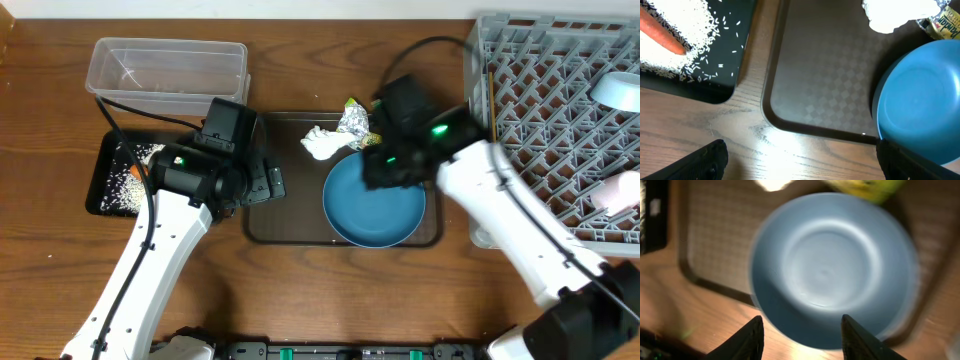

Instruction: Sort waste into correct bins and load items into the dishwasher rack

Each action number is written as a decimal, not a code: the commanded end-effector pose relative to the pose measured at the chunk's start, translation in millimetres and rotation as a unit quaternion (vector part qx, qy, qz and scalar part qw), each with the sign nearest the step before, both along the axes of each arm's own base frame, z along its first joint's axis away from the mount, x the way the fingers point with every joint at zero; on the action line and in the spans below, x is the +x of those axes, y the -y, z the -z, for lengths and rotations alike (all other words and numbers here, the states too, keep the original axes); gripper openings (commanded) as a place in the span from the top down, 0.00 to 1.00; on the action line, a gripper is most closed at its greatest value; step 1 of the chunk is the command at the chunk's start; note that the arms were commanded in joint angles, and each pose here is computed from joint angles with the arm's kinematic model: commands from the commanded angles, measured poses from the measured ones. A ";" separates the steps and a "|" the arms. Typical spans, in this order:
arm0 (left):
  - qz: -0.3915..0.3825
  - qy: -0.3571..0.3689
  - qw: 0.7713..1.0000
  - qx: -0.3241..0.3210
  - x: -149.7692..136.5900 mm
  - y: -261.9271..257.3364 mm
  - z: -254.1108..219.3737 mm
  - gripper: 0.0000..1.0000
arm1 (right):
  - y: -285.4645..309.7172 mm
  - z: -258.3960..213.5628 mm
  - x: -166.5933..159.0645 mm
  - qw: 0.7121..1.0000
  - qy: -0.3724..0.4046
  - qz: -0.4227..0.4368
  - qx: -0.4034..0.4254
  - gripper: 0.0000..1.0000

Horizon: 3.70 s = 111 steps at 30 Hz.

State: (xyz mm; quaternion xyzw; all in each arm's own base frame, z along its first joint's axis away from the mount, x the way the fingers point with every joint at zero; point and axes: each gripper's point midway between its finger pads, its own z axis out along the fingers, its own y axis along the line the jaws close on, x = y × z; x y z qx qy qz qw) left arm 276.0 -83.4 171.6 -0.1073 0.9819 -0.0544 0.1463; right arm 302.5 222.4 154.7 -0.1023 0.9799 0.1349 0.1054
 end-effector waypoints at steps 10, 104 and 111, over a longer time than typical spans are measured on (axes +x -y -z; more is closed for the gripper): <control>-0.008 -0.002 1.000 0.006 -0.3 -2.7 1.3 0.02 | -64.9 81.5 -41.4 0.993 -0.015 -0.055 -0.105 0.50; -0.008 0.000 1.000 0.006 0.4 -2.5 1.1 0.02 | 232.3 -94.9 219.7 0.855 0.282 0.104 0.422 0.99; -0.008 0.000 1.000 0.006 0.5 -2.5 1.1 0.02 | 256.5 -87.5 218.7 0.846 0.256 0.141 0.446 0.99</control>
